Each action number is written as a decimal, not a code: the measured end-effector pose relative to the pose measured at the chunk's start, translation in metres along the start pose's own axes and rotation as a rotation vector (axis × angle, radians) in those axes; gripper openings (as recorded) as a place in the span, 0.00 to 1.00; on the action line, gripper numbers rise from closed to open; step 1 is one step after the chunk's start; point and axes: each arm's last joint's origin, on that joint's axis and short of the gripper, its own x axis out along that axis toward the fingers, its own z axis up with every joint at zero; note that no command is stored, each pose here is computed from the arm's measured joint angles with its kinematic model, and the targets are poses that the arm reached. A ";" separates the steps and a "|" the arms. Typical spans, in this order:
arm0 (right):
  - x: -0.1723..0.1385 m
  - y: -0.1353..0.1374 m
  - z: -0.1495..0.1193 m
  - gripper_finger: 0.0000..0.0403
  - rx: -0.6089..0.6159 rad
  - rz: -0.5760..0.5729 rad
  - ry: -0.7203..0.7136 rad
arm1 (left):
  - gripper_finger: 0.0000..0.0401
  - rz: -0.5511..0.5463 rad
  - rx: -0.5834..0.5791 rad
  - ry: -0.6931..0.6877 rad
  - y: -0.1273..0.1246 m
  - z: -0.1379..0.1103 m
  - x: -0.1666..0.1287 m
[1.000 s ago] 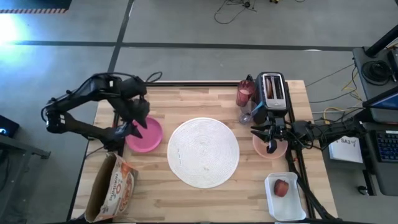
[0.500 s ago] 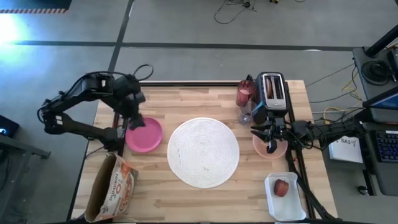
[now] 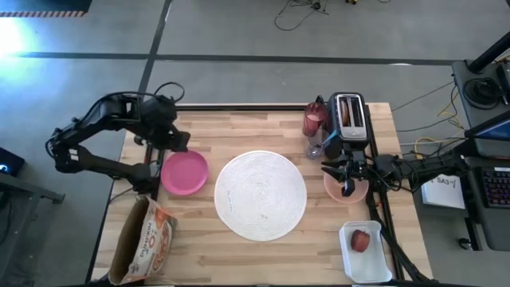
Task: Arrange a breakfast setting
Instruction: Move the cereal box to the top center of the table
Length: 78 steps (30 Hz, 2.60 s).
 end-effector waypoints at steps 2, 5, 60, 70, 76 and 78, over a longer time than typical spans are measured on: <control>0.000 0.000 0.000 0.23 0.000 0.000 0.000 | 0.56 0.000 -0.118 0.001 0.000 0.000 0.000; 0.000 0.000 0.000 0.23 0.000 0.000 0.000 | 0.56 -0.002 -0.255 0.001 0.000 0.000 0.000; 0.000 0.000 0.000 0.23 0.000 0.000 0.001 | 0.97 0.048 -0.206 0.363 -0.008 -0.005 0.044; 0.000 0.000 0.000 0.23 0.000 0.000 0.001 | 0.99 -0.029 -0.162 0.330 -0.017 -0.007 0.023; 0.000 0.000 0.000 0.23 0.000 0.000 0.000 | 1.00 -0.018 -0.106 0.293 -0.027 -0.007 0.022; 0.000 0.000 0.000 0.23 0.000 0.000 0.001 | 1.00 -0.006 -0.077 0.304 -0.034 -0.006 0.027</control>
